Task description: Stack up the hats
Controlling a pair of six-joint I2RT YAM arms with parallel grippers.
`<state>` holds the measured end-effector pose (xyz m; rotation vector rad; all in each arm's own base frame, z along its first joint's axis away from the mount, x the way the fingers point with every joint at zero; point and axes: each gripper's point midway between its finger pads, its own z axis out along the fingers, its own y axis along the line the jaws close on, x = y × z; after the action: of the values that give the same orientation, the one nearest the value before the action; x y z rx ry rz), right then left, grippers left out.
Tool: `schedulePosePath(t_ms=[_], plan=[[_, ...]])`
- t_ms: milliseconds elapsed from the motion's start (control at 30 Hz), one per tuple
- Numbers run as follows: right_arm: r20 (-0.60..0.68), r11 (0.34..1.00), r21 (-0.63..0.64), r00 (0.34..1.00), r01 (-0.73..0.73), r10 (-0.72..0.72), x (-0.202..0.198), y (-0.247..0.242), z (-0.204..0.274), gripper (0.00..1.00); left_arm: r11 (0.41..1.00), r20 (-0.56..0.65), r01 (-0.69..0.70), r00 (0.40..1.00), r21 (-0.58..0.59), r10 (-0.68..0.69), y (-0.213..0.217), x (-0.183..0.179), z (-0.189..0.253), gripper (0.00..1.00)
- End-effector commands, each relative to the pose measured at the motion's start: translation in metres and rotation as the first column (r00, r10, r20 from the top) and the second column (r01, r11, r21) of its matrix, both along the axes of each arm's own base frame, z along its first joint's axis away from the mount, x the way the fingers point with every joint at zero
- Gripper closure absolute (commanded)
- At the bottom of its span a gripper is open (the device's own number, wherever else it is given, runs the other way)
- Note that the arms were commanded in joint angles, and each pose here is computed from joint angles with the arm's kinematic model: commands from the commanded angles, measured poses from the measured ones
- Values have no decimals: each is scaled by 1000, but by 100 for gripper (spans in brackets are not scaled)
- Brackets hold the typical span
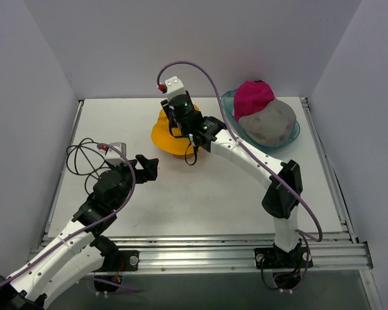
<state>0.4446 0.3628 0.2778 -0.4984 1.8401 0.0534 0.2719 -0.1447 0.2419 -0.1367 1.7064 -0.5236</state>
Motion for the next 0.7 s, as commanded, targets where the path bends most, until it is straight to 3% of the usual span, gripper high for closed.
schedulePosePath(t_ms=[0,367,667], plan=[[15,990,128,998,64,-67,-17,-18,34,60,1000,47,-9,999,-10,10,1,4,14,6],[-101,943,294,986,156,-131,-37,-26,-23,42,999,66,-38,997,-12,39,9,0,15,6],[-142,935,266,969,235,-203,-28,-18,-84,37,999,73,-50,996,-7,50,13,-2,16,6]])
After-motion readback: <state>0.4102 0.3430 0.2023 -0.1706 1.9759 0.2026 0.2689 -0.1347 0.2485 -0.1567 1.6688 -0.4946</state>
